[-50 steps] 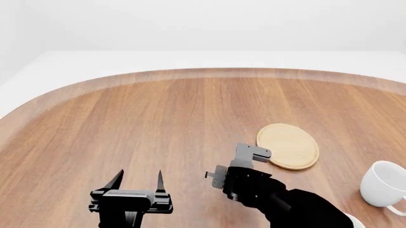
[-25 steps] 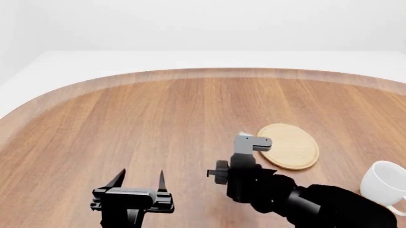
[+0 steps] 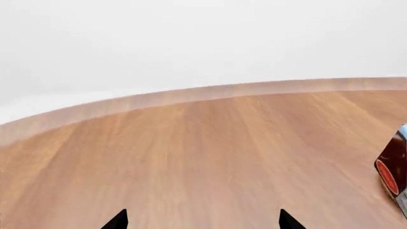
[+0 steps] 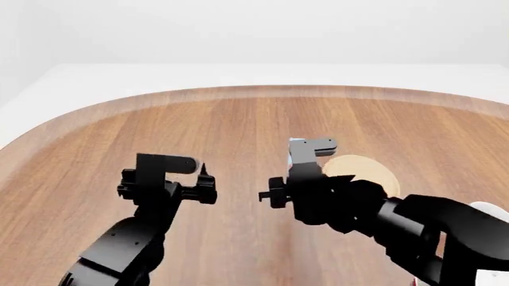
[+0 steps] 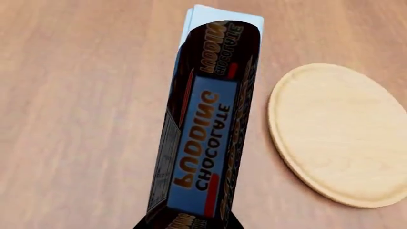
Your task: Put the chocolate pudding to the left of the plate.
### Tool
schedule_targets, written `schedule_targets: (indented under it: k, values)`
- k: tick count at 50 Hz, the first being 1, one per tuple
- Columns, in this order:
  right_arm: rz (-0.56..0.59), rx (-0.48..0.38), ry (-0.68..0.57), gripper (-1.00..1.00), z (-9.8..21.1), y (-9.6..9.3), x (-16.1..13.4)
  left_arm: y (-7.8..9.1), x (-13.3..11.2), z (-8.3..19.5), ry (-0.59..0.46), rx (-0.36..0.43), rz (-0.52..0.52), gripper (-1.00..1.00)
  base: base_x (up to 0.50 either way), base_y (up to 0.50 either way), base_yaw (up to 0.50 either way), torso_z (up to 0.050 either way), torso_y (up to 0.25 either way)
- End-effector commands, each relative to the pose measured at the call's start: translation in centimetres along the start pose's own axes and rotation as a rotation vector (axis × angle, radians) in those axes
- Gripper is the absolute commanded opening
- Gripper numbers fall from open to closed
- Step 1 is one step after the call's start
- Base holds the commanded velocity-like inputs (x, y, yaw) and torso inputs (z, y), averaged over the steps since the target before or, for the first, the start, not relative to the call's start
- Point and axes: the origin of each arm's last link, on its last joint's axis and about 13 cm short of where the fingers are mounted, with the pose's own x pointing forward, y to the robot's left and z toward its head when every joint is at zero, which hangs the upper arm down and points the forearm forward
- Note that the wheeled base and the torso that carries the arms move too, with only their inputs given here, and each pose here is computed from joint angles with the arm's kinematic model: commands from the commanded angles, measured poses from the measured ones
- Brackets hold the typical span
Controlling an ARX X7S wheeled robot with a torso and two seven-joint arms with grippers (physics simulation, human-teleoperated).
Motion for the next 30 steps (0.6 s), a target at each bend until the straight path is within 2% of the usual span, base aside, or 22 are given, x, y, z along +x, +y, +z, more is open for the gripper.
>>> schedule_targets:
  k: [1, 9, 13, 19, 25, 27, 30]
  values:
    - [0.009, -0.024, 0.006, -1.0, 3.9, -0.7, 0.0, 1.0, 5.7, 4.8, 0.109, 0.029, 0.027, 1.0, 0.0, 0.0, 0.0, 0.0, 0.0]
    - [0.024, -0.038, 0.025, -1.0, 5.7, -0.6, 0.6, 1.6, 8.8, 7.0, 0.173, 0.0, 0.017, 1.0, 0.0, 0.0, 0.0, 0.0, 0.0]
    - [0.017, -0.046, 0.023, -1.0, 6.0, -1.0, 0.5, 1.7, 9.8, 7.6, 0.196, 0.03, 0.039, 1.0, 0.0, 0.0, 0.0, 0.0, 0.0]
    - [0.023, -0.088, -0.032, -1.0, 7.4, -1.3, -0.1, 1.9, 10.7, 8.0, 0.199, 0.045, 0.044, 1.0, 0.0, 0.0, 0.0, 0.0, 0.0]
    - [0.028, -0.087, -0.052, -1.0, 7.8, -1.6, -0.1, 1.7, 11.2, 8.4, 0.195, 0.039, 0.031, 1.0, 0.0, 0.0, 0.0, 0.0, 0.0]
    - [0.029, -0.084, -0.055, -1.0, 7.8, -1.7, -0.1, 1.6, 11.1, 8.6, 0.194, 0.013, 0.003, 1.0, 0.0, 0.0, 0.0, 0.0, -0.227]
    - [0.03, -0.083, -0.067, -1.0, 7.9, -1.5, -0.1, 1.4, 11.0, 8.6, 0.188, 0.029, 0.004, 1.0, 0.0, 0.0, 0.0, 0.0, -0.25]
